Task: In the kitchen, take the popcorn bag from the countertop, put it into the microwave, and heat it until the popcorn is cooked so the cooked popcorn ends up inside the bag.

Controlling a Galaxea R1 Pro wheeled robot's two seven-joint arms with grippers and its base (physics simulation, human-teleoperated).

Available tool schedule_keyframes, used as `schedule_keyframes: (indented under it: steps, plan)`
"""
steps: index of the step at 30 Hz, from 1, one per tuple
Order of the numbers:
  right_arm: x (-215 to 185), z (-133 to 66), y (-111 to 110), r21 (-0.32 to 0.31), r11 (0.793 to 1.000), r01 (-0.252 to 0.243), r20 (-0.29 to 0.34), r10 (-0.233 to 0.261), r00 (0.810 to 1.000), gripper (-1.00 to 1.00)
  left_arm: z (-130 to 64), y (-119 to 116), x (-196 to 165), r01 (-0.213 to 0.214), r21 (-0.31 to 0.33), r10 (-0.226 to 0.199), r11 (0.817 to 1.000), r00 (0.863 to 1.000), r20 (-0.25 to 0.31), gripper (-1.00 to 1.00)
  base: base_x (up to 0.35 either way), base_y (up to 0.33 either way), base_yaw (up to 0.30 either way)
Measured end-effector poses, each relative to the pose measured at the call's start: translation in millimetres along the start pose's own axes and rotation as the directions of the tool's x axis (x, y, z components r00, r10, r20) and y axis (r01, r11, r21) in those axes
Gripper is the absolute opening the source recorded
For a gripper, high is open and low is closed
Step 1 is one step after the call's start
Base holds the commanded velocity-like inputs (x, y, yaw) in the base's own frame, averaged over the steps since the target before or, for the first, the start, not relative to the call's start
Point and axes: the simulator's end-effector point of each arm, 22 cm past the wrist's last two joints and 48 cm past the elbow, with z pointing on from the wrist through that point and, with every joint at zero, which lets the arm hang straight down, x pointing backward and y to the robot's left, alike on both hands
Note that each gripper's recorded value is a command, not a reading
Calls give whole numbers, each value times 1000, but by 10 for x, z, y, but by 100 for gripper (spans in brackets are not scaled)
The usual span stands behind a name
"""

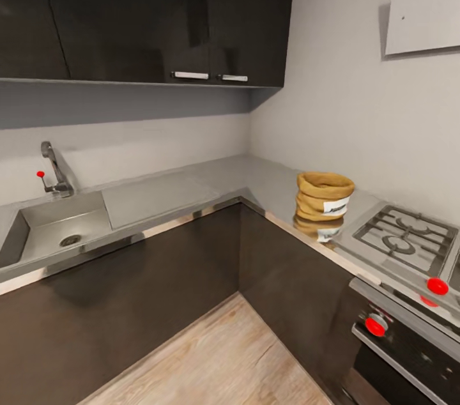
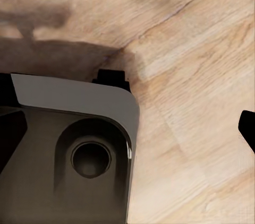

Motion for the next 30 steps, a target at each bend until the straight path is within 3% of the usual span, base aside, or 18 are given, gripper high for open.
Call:
schedule_keyframes:
  steps: [30]
  plan:
    - [-9,0,-1,0,1000,0,3,0,1000,100,0,-13,2,-6,2,6,1000,1000,1,100,316,91,0]
